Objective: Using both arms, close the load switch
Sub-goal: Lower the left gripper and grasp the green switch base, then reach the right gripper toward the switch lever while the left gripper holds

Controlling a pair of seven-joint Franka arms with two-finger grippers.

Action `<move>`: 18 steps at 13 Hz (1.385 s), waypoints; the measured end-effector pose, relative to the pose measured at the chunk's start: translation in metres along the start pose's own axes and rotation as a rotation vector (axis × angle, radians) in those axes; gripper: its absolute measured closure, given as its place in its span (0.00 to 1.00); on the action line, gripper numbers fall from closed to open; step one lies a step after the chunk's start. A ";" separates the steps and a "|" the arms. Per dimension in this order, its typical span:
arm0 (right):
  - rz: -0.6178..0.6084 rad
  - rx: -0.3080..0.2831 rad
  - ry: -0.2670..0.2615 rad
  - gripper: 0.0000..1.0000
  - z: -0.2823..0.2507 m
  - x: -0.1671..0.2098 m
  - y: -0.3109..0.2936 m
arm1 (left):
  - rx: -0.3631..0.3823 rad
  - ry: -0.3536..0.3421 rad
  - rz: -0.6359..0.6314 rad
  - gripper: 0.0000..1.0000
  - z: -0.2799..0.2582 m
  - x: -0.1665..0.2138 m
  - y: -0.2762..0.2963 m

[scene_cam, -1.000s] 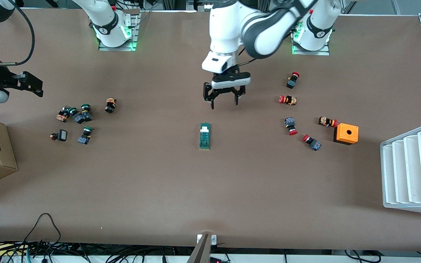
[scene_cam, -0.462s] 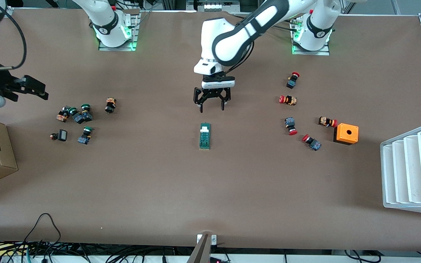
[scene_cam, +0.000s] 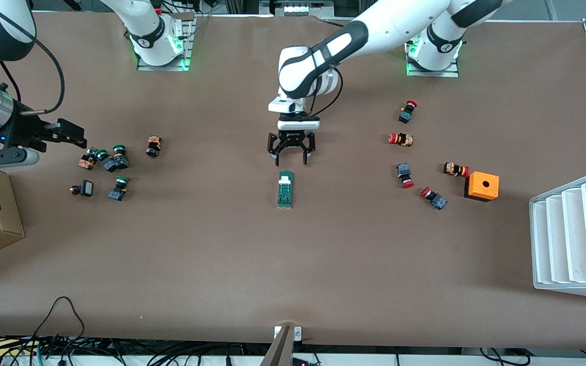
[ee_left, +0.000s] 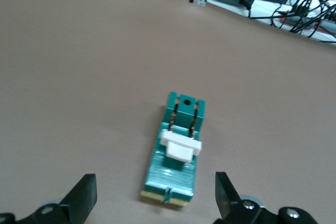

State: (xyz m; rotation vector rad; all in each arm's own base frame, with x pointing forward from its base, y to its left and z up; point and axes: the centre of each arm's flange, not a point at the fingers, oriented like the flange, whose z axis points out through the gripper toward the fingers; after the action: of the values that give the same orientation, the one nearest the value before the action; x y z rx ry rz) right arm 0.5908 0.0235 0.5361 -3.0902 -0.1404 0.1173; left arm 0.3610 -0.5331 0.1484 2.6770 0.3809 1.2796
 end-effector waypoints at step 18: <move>0.785 0.237 0.098 0.01 0.153 0.122 -0.250 | 0.000 0.151 0.219 0.10 0.031 -0.055 0.002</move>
State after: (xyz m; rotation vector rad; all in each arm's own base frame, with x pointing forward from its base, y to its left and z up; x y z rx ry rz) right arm 0.6777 0.2899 0.3868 -2.7133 1.0049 0.0032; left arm 0.3522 -0.5520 0.0882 2.6902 0.1061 1.5470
